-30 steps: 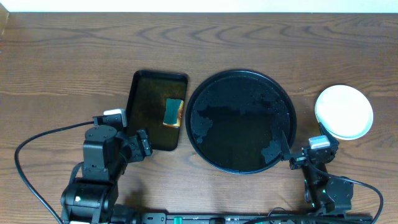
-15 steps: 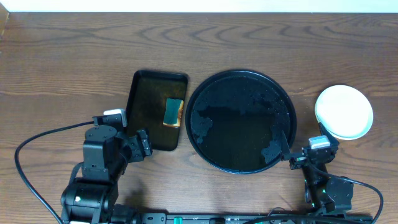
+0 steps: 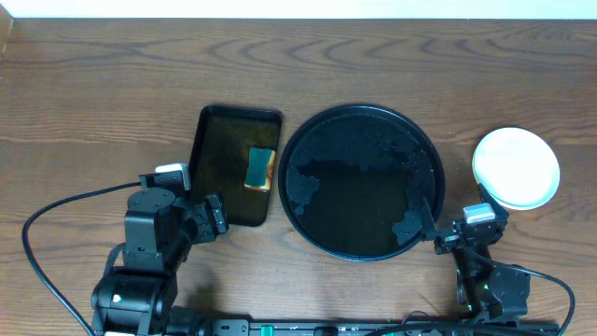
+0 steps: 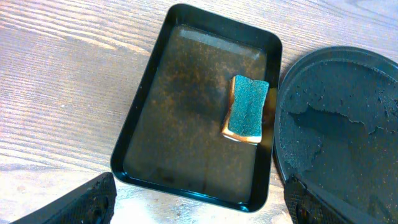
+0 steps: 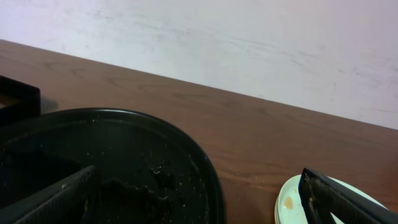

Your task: Clean dirty plates on tray and stack at the side

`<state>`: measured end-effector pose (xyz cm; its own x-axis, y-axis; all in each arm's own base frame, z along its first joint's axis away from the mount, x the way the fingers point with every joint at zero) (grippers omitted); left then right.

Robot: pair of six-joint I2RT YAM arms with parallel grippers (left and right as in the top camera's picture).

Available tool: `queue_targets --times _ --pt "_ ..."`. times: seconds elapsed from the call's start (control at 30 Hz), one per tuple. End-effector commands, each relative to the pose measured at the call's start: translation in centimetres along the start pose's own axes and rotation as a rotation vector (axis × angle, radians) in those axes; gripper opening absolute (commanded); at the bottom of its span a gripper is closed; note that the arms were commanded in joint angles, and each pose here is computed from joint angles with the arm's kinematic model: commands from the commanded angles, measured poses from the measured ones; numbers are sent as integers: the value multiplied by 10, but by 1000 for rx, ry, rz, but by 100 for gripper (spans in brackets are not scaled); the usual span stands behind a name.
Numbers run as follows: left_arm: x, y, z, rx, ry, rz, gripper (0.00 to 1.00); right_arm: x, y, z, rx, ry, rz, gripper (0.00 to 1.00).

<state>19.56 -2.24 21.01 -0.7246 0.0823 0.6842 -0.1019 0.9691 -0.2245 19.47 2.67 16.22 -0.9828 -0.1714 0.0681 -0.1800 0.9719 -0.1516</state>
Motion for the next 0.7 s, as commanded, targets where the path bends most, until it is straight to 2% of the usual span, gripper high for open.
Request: queue_targets --times 0.0,0.17,0.33,0.67 --pt "2 -2 -1 -11 -10 13 86 0 -1 1 -7 1 7 99" --pt "10 4 0 5 -57 1 86 0 -1 1 -7 1 7 99" --pt "9 18 17 34 -131 -13 86 0 -1 1 -7 1 7 99" --pt "-16 36 33 65 -433 22 86 0 -1 1 -7 1 7 99"
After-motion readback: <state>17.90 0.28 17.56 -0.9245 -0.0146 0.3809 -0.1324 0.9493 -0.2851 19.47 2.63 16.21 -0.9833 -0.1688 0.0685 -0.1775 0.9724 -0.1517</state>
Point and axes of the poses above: each gripper's point midway between its finger pads, its own x axis back along the fingers, its own y axis along the line the jaws close on, z = x × y, the point moved 5 cm from there along x, back along the fingers, and after that the axes turned 2 degrees about x, right-handed, at the moved point
